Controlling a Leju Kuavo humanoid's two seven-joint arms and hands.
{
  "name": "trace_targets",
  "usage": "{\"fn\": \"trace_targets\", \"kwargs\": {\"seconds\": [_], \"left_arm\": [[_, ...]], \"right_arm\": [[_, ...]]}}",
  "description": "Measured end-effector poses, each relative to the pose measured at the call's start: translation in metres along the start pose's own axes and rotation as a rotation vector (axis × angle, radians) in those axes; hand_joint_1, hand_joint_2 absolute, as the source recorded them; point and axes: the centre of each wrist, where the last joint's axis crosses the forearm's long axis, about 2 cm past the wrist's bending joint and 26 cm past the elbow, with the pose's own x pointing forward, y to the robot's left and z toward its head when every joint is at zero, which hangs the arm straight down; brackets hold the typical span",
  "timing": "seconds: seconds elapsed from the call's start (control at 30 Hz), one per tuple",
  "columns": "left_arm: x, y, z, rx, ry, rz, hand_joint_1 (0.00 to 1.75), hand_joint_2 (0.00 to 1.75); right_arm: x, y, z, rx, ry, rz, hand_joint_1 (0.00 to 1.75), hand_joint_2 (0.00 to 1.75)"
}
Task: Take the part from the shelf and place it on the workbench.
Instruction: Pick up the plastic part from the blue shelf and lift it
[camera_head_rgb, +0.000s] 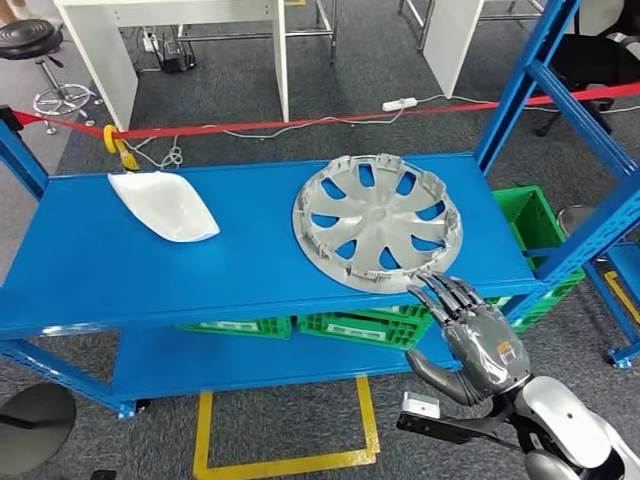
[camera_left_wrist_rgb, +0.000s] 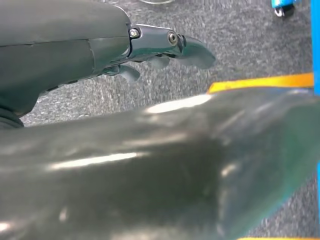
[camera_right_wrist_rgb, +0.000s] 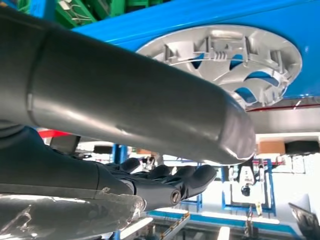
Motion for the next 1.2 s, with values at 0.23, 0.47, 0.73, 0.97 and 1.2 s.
{"fn": "trace_targets", "kwargs": {"seconds": [0.23, 0.47, 0.73, 0.97, 1.2], "left_arm": [[-0.002, 0.000, 0.000, 0.023, 0.016, 0.026, 0.00, 0.00], [-0.001, 0.002, -0.001, 0.011, -0.005, -0.006, 0.00, 0.00], [-0.001, 0.002, -0.002, -0.001, 0.001, -0.022, 0.00, 0.00], [-0.008, 0.012, 0.002, -0.009, 0.030, -0.089, 0.00, 0.00], [-0.002, 0.024, -0.008, -0.055, 0.010, -0.162, 0.00, 0.00]], "right_arm": [[0.000, 0.001, 0.001, 0.007, 0.001, -0.002, 0.00, 0.00], [0.001, 0.001, 0.001, 0.008, -0.001, -0.003, 0.00, 0.00], [0.001, 0.001, 0.000, 0.003, -0.001, -0.008, 0.00, 0.00], [-0.003, -0.018, -0.018, -0.072, 0.003, 0.048, 0.00, 0.00], [-0.018, -0.039, -0.039, -0.159, 0.127, 0.090, 0.00, 0.00]]}}
